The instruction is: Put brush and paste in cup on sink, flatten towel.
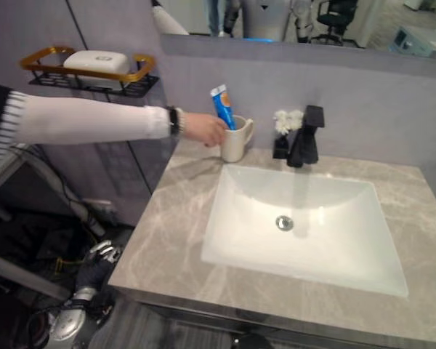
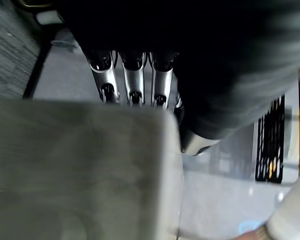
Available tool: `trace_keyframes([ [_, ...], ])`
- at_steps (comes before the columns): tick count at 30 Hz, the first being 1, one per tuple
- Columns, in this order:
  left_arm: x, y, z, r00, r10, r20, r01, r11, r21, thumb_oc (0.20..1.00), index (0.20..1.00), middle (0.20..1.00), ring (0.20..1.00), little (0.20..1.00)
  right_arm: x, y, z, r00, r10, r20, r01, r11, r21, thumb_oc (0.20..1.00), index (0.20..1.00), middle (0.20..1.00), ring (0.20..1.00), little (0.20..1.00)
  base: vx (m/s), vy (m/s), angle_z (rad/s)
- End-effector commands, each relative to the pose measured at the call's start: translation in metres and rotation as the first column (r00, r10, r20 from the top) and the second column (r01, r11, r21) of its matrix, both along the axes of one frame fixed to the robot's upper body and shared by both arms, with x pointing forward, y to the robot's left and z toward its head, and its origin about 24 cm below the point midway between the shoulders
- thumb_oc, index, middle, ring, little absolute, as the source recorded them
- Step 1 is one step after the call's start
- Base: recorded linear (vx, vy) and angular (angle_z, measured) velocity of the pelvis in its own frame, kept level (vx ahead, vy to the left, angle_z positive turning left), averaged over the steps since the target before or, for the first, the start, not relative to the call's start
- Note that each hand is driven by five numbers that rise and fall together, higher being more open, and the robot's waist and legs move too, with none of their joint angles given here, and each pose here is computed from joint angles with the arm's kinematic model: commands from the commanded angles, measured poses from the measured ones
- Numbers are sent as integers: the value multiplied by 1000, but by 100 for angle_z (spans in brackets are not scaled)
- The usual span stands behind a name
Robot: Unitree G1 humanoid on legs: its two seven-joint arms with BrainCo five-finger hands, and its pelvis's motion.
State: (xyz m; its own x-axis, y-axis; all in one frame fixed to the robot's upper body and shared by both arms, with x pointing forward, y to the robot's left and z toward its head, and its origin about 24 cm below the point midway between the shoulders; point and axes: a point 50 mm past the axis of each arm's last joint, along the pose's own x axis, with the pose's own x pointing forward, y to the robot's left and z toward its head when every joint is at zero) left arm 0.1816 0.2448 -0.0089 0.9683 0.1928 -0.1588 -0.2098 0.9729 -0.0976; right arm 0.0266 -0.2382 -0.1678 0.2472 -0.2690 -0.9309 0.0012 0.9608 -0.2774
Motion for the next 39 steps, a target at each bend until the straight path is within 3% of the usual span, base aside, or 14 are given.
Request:
trace_keyframes([
  [1, 12, 15, 35, 989, 4, 149, -32, 983, 182, 369, 369, 369, 369, 369, -2, 11, -3, 999, -52, -10, 53, 999, 7, 1000, 1000, 1000, 1000, 1000, -69, 86, 10],
  [2, 11, 16, 31, 991, 15, 131, -40, 982, 184, 429, 429, 429, 429, 429, -3, 11, -3, 998, -55, -8, 55, 998, 7, 1000, 1000, 1000, 1000, 1000, -40, 71, 13],
  [3, 9, 16, 26, 994, 26, 104, -46, 981, 190, 555, 555, 555, 555, 555, -2, 11, -3, 998, -59, -2, 59, 998, 7, 1000, 1000, 1000, 1000, 1000, -48, 79, 16],
  [4, 6, 18, 20, 997, 39, 74, -53, 977, 205, 1000, 1000, 1000, 1000, 1000, 0, 11, -3, 998, -66, 9, 66, 998, 2, 1000, 1000, 1000, 1000, 1000, -88, 123, 8],
  [7, -10, 18, -2, 997, 40, -59, -25, 970, 242, 1000, 1000, 1000, 1000, 1000, 11, 9, -1, 995, -83, 55, 83, 997, -3, 1000, 1000, 1000, 1000, 1000, -80, 107, 1],
  [14, -26, 16, -28, 978, 47, -204, 3, 972, 236, 1000, 1000, 1000, 1000, 1000, 22, 9, 1, 996, -43, 73, 44, 999, -16, 1000, 1000, 1000, 1000, 1000, -82, 88, -20],
  [22, -22, 9, -25, 977, -48, -207, 98, 967, 236, 1000, 1000, 1000, 1000, 1000, 22, 5, 1, 999, -8, 49, 10, 999, -44, 1000, 1000, 1000, 1000, 1000, -97, 16, -25],
  [34, -27, 13, -26, 979, 22, -201, 20, 979, 204, 1000, 1000, 1000, 1000, 1000, 41, 2, 5, 995, 38, 92, -31, 997, -74, 1000, 1000, 1000, 1000, 1000, 36, -98, -11],
  [39, -15, 8, -1, 992, -55, -113, 87, 950, 302, 1000, 1000, 1000, 1000, 1000, 34, -8, 6, 997, 15, 71, -7, 995, -101, 1000, 1000, 1000, 1000, 1000, 80, -94, 17],
])
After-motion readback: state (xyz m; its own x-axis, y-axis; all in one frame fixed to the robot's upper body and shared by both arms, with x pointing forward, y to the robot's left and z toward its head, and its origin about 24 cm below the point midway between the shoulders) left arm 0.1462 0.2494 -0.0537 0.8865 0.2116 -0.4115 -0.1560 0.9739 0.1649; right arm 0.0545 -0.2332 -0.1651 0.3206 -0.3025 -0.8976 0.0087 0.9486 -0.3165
